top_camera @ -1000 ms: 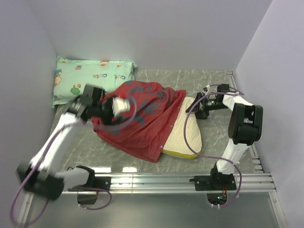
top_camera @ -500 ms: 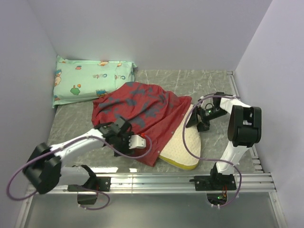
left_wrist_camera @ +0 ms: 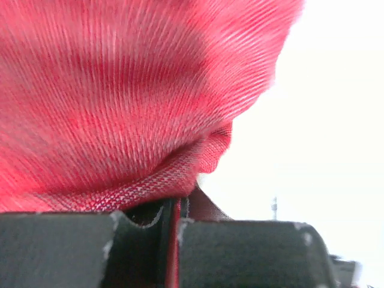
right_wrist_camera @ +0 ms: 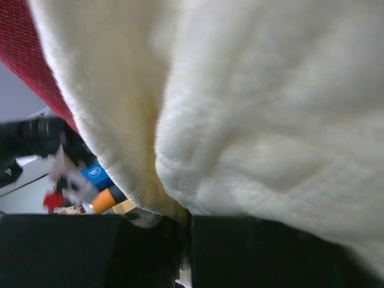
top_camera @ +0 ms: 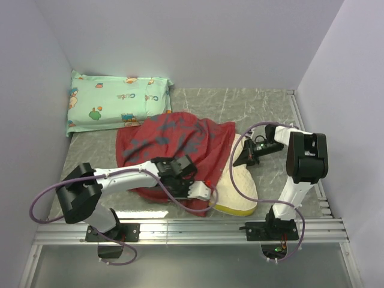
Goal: Put the pillow into the pillowcase
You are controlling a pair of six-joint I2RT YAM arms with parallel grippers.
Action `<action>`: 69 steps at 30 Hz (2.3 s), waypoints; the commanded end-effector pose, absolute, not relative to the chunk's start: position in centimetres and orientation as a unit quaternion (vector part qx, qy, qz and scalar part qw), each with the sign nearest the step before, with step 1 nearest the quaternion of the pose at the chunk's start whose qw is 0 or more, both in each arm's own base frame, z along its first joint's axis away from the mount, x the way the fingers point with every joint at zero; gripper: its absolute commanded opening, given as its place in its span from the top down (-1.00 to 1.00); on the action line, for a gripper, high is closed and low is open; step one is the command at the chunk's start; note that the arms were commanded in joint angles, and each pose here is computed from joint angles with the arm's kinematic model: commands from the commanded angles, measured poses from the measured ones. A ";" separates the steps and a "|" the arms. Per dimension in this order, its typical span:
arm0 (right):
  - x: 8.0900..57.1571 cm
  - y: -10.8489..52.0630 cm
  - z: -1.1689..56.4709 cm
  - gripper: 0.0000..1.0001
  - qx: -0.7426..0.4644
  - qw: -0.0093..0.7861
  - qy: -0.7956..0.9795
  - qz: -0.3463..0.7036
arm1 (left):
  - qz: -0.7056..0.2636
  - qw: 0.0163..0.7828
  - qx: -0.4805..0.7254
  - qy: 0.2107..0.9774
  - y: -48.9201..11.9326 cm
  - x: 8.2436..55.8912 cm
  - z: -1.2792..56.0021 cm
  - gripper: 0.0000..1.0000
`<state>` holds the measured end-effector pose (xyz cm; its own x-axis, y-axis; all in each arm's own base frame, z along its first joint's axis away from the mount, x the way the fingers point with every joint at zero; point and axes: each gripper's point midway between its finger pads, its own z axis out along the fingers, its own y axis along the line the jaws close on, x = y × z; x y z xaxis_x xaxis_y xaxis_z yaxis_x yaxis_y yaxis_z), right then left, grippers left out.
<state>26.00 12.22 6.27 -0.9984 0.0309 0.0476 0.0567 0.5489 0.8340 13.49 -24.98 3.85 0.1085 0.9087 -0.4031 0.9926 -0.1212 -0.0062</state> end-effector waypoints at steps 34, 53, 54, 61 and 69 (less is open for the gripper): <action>30.5 2.8 14.9 -0.48 0.083 -0.178 -0.908 -0.369 | -0.277 0.355 0.636 0.627 -30.5 19.7 19.2 -0.62; 23.3 18.7 15.2 -1.00 0.527 -0.425 -0.733 -0.060 | -0.170 0.363 0.491 0.774 -13.8 19.3 15.0 -0.82; 23.1 19.4 14.6 -1.00 0.550 -0.427 -0.717 -0.042 | -0.174 0.365 0.480 0.779 -13.5 19.4 15.2 -0.82; 20.9 20.5 6.2 -1.00 0.647 -0.368 -0.668 0.015 | -0.170 0.327 0.587 0.721 -13.0 17.0 13.3 -0.99; 21.9 21.3 4.6 0.15 0.638 -0.337 -0.692 0.019 | -0.020 0.329 0.649 0.686 -12.1 20.7 5.1 -0.99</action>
